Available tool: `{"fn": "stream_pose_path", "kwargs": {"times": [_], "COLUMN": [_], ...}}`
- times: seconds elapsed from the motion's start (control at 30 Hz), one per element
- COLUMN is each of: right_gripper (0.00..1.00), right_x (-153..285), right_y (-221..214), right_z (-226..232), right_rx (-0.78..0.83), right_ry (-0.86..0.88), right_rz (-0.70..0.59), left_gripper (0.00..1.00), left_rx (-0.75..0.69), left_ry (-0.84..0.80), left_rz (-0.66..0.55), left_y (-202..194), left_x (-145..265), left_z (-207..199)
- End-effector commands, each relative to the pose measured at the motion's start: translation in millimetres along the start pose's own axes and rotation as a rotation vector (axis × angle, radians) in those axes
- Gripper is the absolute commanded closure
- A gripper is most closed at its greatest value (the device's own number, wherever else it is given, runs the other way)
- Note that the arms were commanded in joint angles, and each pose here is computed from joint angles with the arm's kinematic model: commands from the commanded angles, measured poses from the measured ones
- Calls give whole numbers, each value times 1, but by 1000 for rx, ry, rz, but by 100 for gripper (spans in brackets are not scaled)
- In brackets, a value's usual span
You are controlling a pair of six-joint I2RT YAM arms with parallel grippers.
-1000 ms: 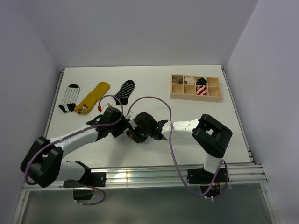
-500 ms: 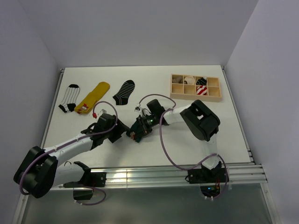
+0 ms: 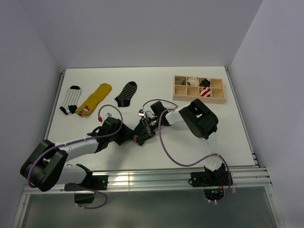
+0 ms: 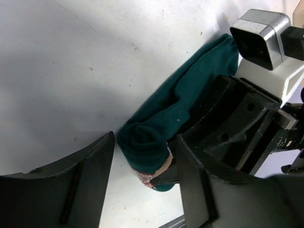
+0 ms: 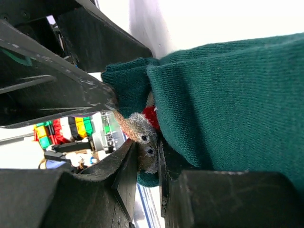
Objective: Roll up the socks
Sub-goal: Roll the sock at the center of the board.
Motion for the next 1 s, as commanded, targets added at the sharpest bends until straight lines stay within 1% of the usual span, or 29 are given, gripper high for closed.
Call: {"fn": "stream_pose_path", "kwargs": {"times": [0.0,0.03,0.07,0.1,0.13,0.17,0.23,0.27,0.3,0.33,0.37,0.4,0.43,0.47,0.5,0.53,0.57,0.6,0.63,0.67,0.7,0.73,0.8,0.83,0.9,0.93,0.97], "right_gripper": [100,100,99,98,95,89,84,77,73,69,64,62,61,59,58,55,52,50,48,48,47,47,46,46,46,46,46], "right_x": [-4,-3,-3,-2,-1,0,2,6,8,14,17,20,23,27,30,32,33,37,33,31,35,32,20,21,9,8,5], "right_y": [-8,-8,-7,-7,-5,-4,-3,1,-1,3,1,2,4,2,2,2,-3,-1,-4,-10,-9,-11,-22,-21,-29,-29,-31], "right_z": [-22,-23,-22,-21,-19,-19,-15,-8,-6,9,11,17,34,34,38,55,55,55,70,69,74,77,81,82,86,83,83], "right_rx": [-81,-79,-76,-73,-58,-53,-24,8,21,78,103,152,218,244,299,369,399,446,512,538,583,616,692,710,765,775,791], "right_ry": [-116,-123,-129,-136,-151,-160,-176,-195,-215,-218,-256,-278,-291,-368,-410,-453,-508,-619,-637,-670,-734,-753,-800,-861,-888,-939,-952], "right_rz": [4,1,0,-3,-13,-15,-30,-53,-64,-97,-127,-146,-175,-213,-233,-273,-292,-343,-365,-368,-407,-419,-405,-436,-418,-435,-433], "left_gripper": [41,44,50,53,62,69,79,87,90,94,95,96,97,98,98,98,98,98,98,98,98,98,98,98,98,98,98], "left_rx": [7,8,7,4,3,5,-3,-6,-9,-21,-28,-34,-51,-60,-69,-86,-94,-111,-119,-125,-135,-142,-157,-162,-172,-176,-178], "left_ry": [34,41,48,60,78,84,92,98,99,101,122,117,109,142,136,137,141,148,149,160,162,166,172,175,177,180,187], "left_rz": [31,35,38,40,45,46,52,53,54,54,61,60,59,69,68,69,71,75,76,80,81,83,87,88,91,96,100], "left_y": [-6,-7,-8,-9,-10,-10,-12,-12,-11,-10,-11,-10,-9,-9,-7,-7,-6,-5,-4,-4,-3,-2,-1,-1,0,0,0], "left_x": [-8,-9,-10,-11,-12,-12,-13,-12,-12,-12,-11,-11,-11,-10,-9,-9,-9,-9,-9,-10,-10,-10,-11,-12,-14,-14,-16], "left_z": [6,7,8,10,12,13,14,15,13,11,13,8,4,8,1,-2,-3,-7,-9,-9,-13,-15,-19,-20,-24,-24,-24]}}
Point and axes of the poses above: each gripper's point midway between its finger pads, its own x axis back along the fingers, its own z axis along the line the jaws close on, y = z × x, the point moved 8 cm from there along x, back along the fingers, and after that the axes turned 3 degrees about x, right-handed, at the moved point
